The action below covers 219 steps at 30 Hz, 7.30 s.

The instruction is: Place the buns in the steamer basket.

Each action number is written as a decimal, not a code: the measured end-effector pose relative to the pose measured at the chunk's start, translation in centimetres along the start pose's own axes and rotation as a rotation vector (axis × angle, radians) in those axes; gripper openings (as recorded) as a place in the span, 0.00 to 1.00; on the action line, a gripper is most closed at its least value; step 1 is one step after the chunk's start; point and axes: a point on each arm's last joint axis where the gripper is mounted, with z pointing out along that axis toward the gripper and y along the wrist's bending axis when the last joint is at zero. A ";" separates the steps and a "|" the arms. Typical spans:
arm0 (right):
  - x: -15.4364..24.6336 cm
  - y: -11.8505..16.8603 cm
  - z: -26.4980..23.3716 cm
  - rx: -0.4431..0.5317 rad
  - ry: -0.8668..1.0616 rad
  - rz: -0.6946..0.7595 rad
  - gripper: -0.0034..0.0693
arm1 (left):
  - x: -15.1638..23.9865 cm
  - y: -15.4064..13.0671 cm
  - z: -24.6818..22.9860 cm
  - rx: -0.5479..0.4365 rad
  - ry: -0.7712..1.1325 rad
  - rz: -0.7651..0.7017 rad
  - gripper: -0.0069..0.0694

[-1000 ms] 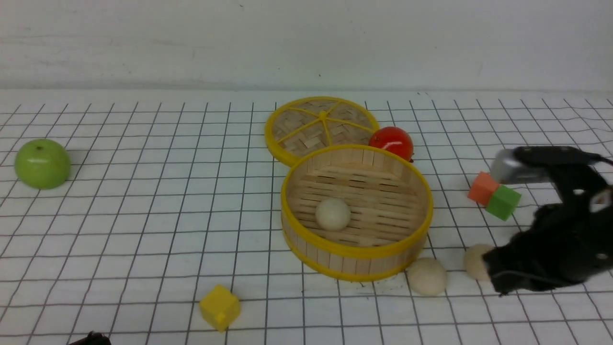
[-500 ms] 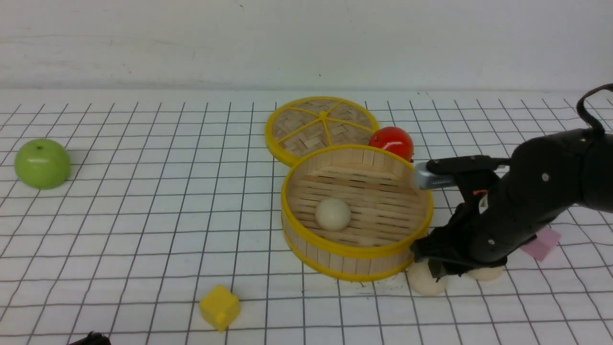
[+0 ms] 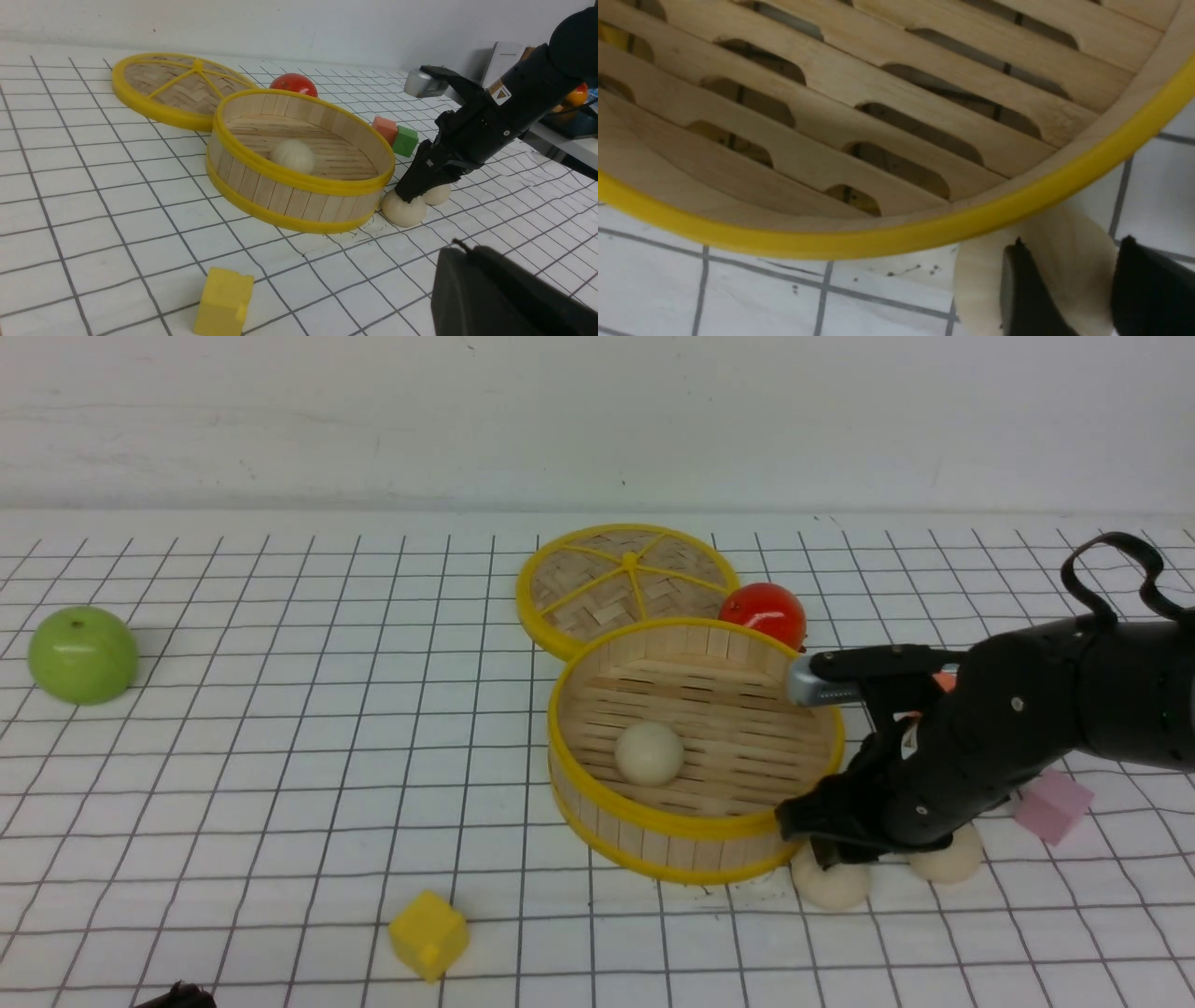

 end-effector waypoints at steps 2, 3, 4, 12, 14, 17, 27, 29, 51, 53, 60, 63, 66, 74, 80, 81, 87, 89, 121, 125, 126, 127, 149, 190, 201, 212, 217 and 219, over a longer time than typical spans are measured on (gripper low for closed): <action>0.0 0.0 0.0 0.000 -0.001 0.000 0.34 | 0.0 0.0 0.0 0.000 0.000 0.000 0.07; 0.0 0.0 0.0 0.000 -0.001 0.000 0.32 | 0.0 0.0 0.0 0.000 0.000 0.000 0.07; 0.0 0.0 0.0 0.001 -0.001 -0.001 0.30 | 0.0 0.0 0.0 0.000 0.000 0.000 0.07; 0.2 -0.1 -0.9 0.013 0.026 -0.043 0.07 | 0.0 0.0 0.0 0.000 0.000 0.000 0.07; 0.1 0.1 -2.2 0.009 0.037 -0.051 0.06 | 0.0 0.0 0.0 0.000 0.001 0.000 0.07; -0.6 0.7 -5.3 -0.024 0.005 -0.045 0.06 | 0.0 0.0 0.0 0.000 0.001 0.000 0.07; -5.2 2.1 -6.4 -0.120 -0.271 -0.073 0.08 | 0.0 0.0 0.0 -0.001 0.004 0.000 0.07; -5.6 2.0 -5.0 -0.113 -0.272 -0.067 0.10 | 0.0 0.0 0.0 -0.001 0.005 0.000 0.07; -3.0 -0.8 -10.4 0.005 -0.137 -0.019 0.59 | 0.1 0.0 0.0 -0.001 0.006 0.000 0.09; -1.4 -3.0 -9.4 0.075 -0.059 0.076 0.51 | 0.1 0.0 0.0 -0.001 0.006 0.000 0.10; -0.2 -5.3 -6.7 0.121 -0.022 0.209 0.42 | 0.1 0.0 0.0 -0.001 0.006 0.000 0.11; -0.4 -5.6 -5.4 0.123 -0.017 0.215 0.41 | 0.1 0.0 0.0 -0.001 0.006 0.000 0.11; -0.5 -5.8 -4.2 0.124 -0.013 0.218 0.41 | 0.1 0.0 0.0 -0.001 0.006 0.000 0.11; -0.5 -6.0 -2.8 0.124 -0.007 0.223 0.41 | 0.1 0.0 0.0 -0.001 0.006 0.000 0.12; -0.6 -6.1 -2.0 0.123 -0.008 0.224 0.41 | 0.1 0.0 0.0 -0.001 0.006 0.000 0.13; -0.6 -6.1 -1.9 0.123 -0.011 0.224 0.41 | 0.1 0.0 0.0 -0.001 0.006 0.000 0.13; -0.6 -6.1 -1.7 0.126 -0.008 0.220 0.36 | 0.1 0.0 0.0 -0.001 0.006 0.000 0.13; -0.5 -6.2 -1.2 0.129 0.006 0.220 0.34 | 0.1 0.0 0.0 -0.001 0.006 0.000 0.13; -1.1 -5.0 -5.3 0.117 -0.083 0.155 0.05 | 0.1 0.0 0.0 -0.001 0.006 0.000 0.15; -2.9 -2.8 -9.3 0.073 -0.211 0.102 0.05 | 0.1 0.0 0.0 -0.001 0.006 0.000 0.15; -3.5 -2.1 -10.1 0.059 -0.244 0.082 0.05 | 0.1 0.0 0.0 -0.001 0.006 0.000 0.15; -4.4 -1.2 -10.8 0.035 -0.280 0.064 0.05 | 0.1 0.0 0.0 -0.001 0.006 0.000 0.15; -11.0 4.5 4.4 -0.078 -0.334 -0.011 0.39 | 0.1 0.0 0.0 -0.001 0.006 0.000 0.15; 8.6 -0.5 -21.6 -0.024 -0.252 -0.048 0.03 | 0.1 0.0 0.0 -0.001 0.006 0.000 0.15; 24.7 -6.0 -14.1 0.100 -0.821 0.068 0.03 | 0.1 0.0 0.0 -0.001 0.007 0.001 0.17; 26.7 -6.5 -12.1 0.139 -0.847 0.102 0.03 | 0.1 0.0 0.0 -0.002 0.009 0.001 0.19; 26.7 -6.5 -12.1 0.140 -0.847 0.103 0.04 | 0.1 0.0 0.0 -0.002 0.009 0.001 0.20; 26.7 -6.5 -12.1 0.140 -0.847 0.103 0.04 | 0.1 0.0 0.0 -0.002 0.009 0.001 0.20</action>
